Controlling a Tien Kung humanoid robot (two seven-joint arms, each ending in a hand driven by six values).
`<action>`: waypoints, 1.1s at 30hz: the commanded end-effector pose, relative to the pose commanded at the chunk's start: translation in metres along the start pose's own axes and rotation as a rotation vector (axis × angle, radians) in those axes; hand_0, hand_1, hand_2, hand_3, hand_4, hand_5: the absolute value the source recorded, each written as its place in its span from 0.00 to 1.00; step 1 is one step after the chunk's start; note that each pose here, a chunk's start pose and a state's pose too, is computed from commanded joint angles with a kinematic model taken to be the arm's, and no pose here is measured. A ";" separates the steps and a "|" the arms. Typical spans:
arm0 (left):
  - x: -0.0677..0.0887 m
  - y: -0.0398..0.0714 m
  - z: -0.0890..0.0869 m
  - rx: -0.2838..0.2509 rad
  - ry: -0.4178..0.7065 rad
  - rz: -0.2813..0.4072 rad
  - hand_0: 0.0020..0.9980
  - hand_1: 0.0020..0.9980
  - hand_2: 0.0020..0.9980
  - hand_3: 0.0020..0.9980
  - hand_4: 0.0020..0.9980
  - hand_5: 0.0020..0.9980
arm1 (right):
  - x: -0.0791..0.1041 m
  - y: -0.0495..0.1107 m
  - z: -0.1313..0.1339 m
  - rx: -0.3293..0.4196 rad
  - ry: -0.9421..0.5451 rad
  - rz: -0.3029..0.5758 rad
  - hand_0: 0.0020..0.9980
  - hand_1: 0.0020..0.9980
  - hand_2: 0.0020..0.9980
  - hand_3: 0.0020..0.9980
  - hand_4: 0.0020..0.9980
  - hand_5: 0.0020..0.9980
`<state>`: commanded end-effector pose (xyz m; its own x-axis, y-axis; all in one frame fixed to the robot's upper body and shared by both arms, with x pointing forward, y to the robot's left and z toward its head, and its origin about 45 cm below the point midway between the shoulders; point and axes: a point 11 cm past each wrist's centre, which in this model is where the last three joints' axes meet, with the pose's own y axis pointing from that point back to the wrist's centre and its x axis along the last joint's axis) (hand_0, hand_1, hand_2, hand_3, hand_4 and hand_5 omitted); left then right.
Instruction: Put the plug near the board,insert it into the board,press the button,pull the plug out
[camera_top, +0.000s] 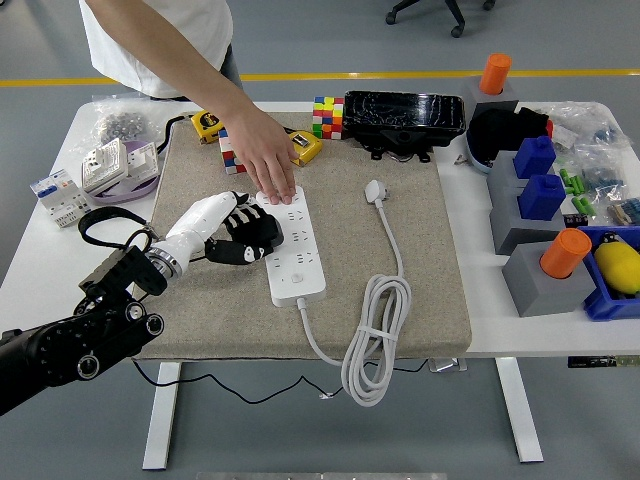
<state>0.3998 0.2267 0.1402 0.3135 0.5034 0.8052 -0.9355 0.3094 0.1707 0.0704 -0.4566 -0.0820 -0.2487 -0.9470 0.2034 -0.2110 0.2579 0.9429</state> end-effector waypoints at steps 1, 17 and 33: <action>0.000 0.000 0.000 0.001 0.000 0.000 0.37 0.38 0.44 0.53 0.63 0.00 | 0.000 0.000 0.000 0.000 0.000 0.000 0.68 0.69 0.70 0.60 0.94 0.53; 0.000 -0.002 -0.004 0.012 -0.022 -0.009 0.46 0.48 0.53 0.57 0.63 0.00 | 0.000 0.000 0.000 0.001 -0.001 -0.001 0.68 0.69 0.70 0.60 0.94 0.53; 0.003 -0.001 -0.007 0.026 -0.006 0.009 0.68 0.74 0.77 0.79 1.00 0.15 | 0.000 0.000 -0.001 0.001 -0.001 0.000 0.68 0.69 0.70 0.60 0.94 0.53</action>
<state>0.4029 0.2338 0.1385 0.3039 0.5009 0.8104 -0.9423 0.2835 0.1781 0.0710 -0.4567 -0.0818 -0.2499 -0.9468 0.2027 -0.2122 0.2579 0.9426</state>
